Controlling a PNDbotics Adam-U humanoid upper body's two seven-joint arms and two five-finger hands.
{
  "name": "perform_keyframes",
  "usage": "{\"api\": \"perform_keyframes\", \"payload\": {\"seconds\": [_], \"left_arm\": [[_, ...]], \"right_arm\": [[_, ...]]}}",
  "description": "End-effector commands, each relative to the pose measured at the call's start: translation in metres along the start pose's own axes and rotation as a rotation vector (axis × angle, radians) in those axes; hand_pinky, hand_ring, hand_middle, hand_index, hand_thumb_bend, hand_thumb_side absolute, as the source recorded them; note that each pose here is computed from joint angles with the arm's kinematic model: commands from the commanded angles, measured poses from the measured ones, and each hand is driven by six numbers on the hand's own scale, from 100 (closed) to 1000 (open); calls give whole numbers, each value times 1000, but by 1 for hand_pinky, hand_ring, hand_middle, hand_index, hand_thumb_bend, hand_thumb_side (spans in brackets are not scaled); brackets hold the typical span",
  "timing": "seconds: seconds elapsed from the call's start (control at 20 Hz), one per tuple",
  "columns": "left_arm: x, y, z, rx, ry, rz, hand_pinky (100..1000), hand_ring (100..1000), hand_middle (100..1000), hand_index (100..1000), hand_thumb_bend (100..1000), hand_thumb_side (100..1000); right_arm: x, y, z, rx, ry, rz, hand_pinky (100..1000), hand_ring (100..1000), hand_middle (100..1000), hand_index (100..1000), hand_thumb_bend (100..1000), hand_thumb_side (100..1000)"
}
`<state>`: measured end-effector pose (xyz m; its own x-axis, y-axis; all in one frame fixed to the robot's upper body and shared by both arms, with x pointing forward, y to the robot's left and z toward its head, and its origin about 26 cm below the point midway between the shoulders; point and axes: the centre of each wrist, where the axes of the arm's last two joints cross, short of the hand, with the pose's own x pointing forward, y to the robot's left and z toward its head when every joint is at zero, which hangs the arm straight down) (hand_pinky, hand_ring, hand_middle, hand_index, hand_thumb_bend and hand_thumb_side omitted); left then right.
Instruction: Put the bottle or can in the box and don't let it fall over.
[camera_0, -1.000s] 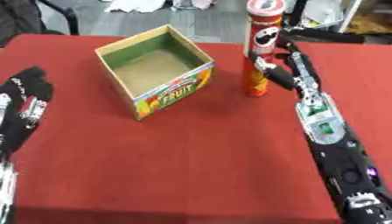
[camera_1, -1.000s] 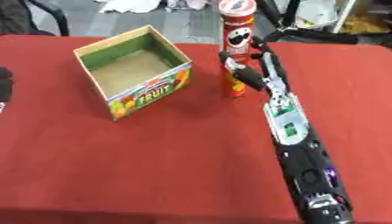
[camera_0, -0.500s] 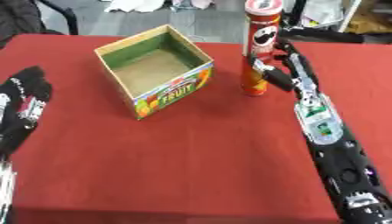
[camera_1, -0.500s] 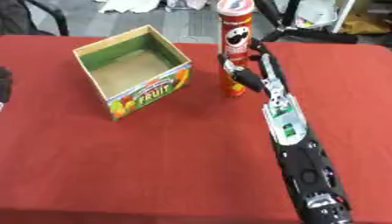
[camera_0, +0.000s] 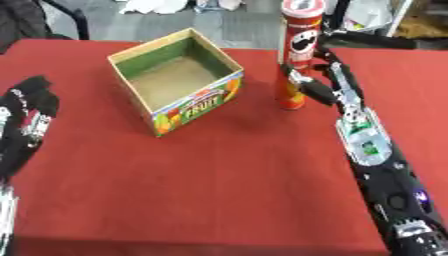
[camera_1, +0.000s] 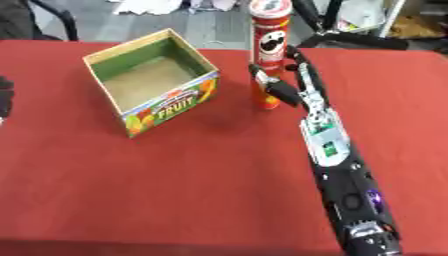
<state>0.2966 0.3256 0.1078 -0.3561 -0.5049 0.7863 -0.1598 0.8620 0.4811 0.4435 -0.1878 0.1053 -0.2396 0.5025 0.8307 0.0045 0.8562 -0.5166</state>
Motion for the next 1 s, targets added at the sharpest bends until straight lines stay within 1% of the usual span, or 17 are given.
{"api": "perform_keyframes", "payload": {"seconds": [0.05, 0.7, 1.0], "left_arm": [[7, 3, -4, 3, -31, -4, 902, 843, 793, 886, 478, 798], [7, 3, -5, -1, -35, -4, 902, 844, 793, 887, 479, 800], [8, 3, -6, -5, -40, -3, 903, 844, 793, 891, 479, 801]], "right_arm": [[11, -7, -7, -15, -36, 19, 971, 888, 925, 1000, 534, 511], [9, -11, -12, -9, -27, 72, 976, 914, 959, 1000, 535, 486], [9, -15, -16, -8, -14, 90, 976, 920, 966, 1000, 549, 464]]}}
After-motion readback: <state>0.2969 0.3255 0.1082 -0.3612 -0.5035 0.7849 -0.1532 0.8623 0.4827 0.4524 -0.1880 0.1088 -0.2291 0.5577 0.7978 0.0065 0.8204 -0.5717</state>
